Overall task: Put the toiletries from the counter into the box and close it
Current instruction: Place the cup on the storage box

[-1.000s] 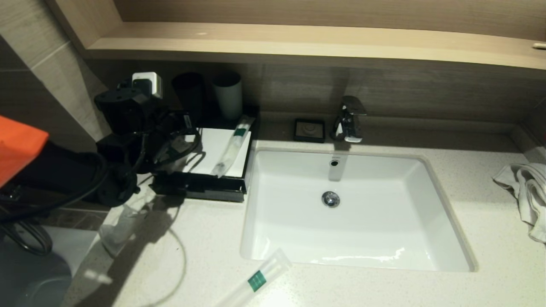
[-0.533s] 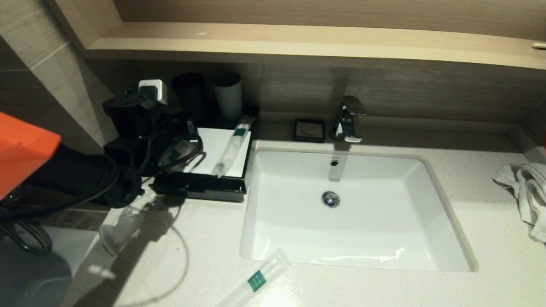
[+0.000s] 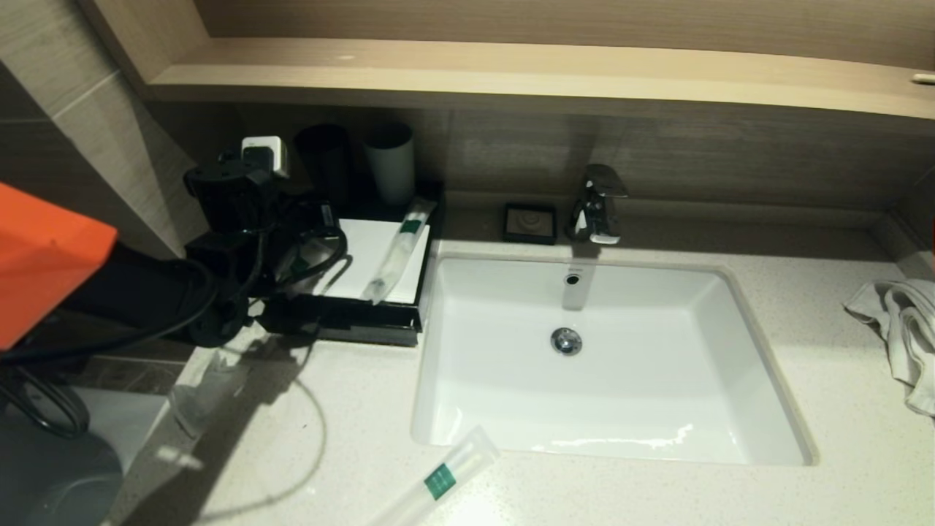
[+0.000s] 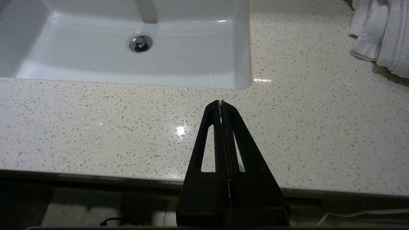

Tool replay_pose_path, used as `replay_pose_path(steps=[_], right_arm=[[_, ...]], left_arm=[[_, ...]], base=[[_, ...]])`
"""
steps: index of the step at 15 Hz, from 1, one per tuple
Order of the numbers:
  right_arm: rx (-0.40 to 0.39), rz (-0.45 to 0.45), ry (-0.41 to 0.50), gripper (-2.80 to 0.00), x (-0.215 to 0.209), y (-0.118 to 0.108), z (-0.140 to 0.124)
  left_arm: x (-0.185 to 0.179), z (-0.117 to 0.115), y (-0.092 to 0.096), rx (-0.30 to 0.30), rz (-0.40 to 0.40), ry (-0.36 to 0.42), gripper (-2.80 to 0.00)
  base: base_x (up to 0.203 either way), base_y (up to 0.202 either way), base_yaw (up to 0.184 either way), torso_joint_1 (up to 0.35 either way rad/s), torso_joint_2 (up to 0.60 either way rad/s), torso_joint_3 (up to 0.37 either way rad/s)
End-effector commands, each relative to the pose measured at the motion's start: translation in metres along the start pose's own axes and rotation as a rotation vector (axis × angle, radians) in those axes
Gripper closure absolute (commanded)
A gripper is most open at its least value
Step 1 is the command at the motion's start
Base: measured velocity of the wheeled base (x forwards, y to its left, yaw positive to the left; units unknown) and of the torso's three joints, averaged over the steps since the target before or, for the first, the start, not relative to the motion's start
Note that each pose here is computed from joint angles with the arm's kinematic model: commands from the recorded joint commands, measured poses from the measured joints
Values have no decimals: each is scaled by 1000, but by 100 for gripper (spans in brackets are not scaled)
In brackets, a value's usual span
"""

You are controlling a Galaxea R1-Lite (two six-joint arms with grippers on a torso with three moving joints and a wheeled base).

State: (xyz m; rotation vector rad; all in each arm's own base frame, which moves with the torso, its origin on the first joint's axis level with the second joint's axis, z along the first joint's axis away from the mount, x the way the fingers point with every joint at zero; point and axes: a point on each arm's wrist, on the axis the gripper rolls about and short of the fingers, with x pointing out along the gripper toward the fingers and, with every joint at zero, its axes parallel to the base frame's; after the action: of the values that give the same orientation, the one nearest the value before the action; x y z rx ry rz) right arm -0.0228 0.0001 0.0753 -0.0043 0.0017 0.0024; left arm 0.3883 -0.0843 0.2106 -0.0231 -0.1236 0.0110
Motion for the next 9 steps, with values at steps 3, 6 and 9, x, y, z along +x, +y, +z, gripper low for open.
replay_pose_path(steps=[3, 6, 9], right_arm=[[0, 1, 0, 0, 0, 0, 0], [0, -1, 0, 0, 0, 0, 0], [0, 1, 0, 0, 0, 0, 0]], left_arm=[[10, -6, 1, 0, 11, -4, 0], [14, -3, 1, -1, 11, -13, 0], [18, -2, 0, 0, 11, -12, 0]], base=[[0, 0, 0, 0, 0, 0], [0, 0, 0, 0, 0, 0], [0, 0, 0, 0, 0, 0]])
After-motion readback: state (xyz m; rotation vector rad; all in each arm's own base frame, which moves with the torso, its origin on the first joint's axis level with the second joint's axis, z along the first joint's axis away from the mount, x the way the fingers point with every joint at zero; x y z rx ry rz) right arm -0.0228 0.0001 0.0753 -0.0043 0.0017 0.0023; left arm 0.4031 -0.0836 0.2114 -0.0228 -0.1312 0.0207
